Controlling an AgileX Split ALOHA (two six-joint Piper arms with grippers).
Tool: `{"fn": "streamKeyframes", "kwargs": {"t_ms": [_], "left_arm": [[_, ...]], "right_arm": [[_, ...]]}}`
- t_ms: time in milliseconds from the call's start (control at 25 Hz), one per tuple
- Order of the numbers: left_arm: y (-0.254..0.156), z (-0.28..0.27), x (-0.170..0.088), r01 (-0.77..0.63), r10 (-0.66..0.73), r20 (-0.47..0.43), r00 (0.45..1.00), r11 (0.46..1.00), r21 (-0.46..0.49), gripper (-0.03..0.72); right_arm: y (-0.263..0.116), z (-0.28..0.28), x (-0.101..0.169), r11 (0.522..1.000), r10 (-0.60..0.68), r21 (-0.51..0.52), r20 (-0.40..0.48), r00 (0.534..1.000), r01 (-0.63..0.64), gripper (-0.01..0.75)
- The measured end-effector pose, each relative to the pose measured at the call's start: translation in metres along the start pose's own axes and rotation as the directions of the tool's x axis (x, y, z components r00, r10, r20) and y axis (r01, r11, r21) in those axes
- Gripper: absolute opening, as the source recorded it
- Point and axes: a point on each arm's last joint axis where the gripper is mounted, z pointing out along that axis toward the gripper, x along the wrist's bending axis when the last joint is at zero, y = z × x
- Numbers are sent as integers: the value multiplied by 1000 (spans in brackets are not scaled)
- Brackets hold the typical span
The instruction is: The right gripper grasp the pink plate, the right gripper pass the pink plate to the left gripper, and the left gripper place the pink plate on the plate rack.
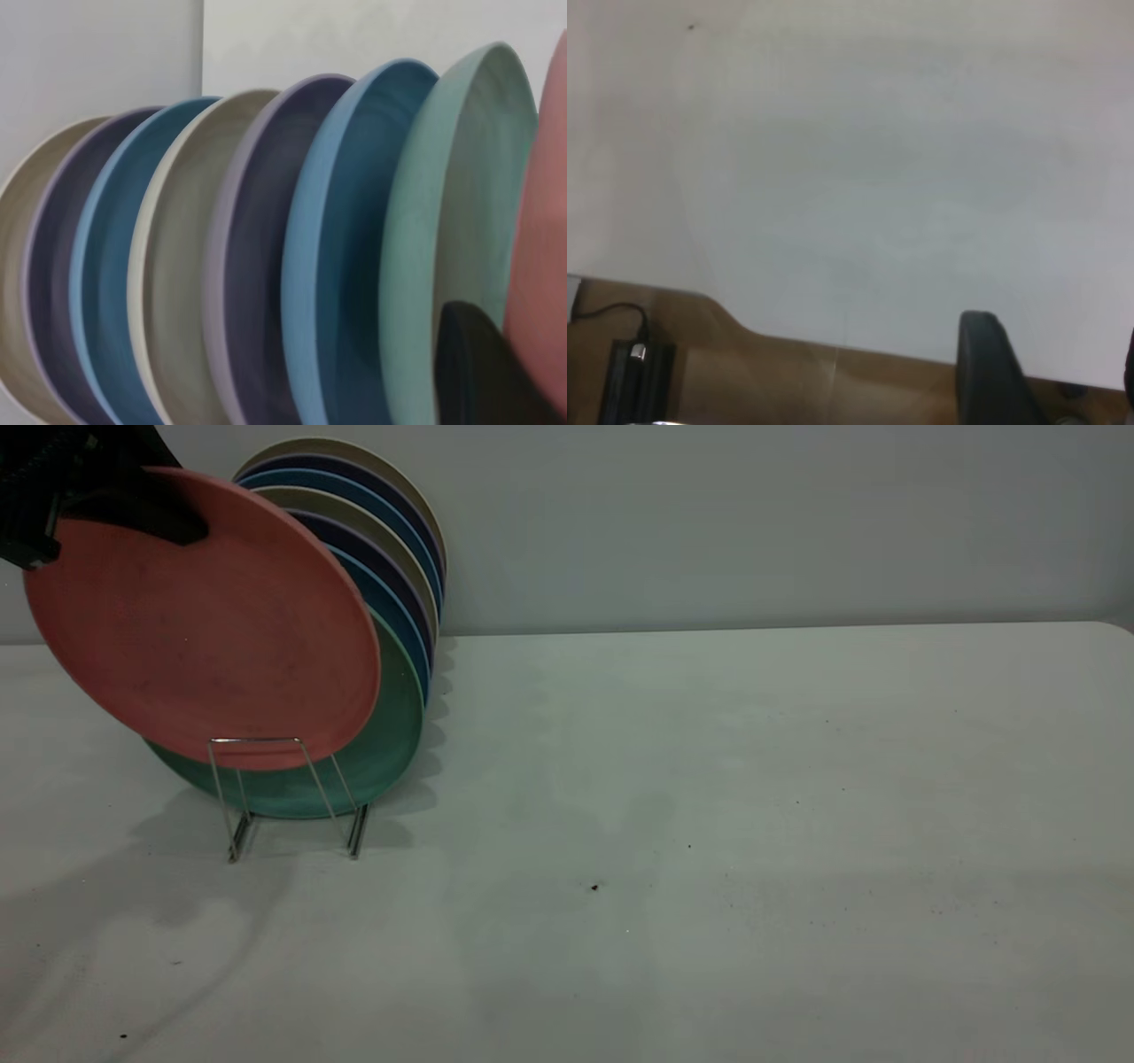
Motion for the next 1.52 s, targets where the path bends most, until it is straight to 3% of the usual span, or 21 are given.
{"fn": "streamKeyframes", "kwargs": {"t_ms": [280, 400, 760, 960, 1120, 1360, 1520], "left_arm": [[0, 0, 0, 91, -91, -1, 996, 996, 0, 351], [0, 0, 0, 115, -115, -3, 993, 993, 1, 405], [3, -4, -1, 201, -201, 13, 980, 979, -11, 423], [20, -39, 5, 302, -304, -45, 952, 952, -49, 423], [42, -85, 5, 467, -478, -81, 875, 876, -123, 423], [80, -164, -15, 661, -691, -62, 720, 710, -241, 423], [96, -205, -42, 734, -756, -13, 655, 641, -224, 423]], "right_arm": [[0, 0, 0, 1000, -1, 1, 3, 1000, 1, 386], [0, 0, 0, 1000, -1, 1, 3, 1000, 1, 386], [0, 0, -1, 1000, -2, 2, 6, 1000, 2, 385], [-2, 0, -3, 1000, -6, 16, 32, 999, 5, 385], [-4, -1, -9, 1000, 4, 27, 90, 996, -6, 385], [-5, 4, -12, 1000, -6, 11, 87, 996, 5, 385], [-5, 7, -14, 1000, -27, -5, 80, 996, 27, 385]]}}
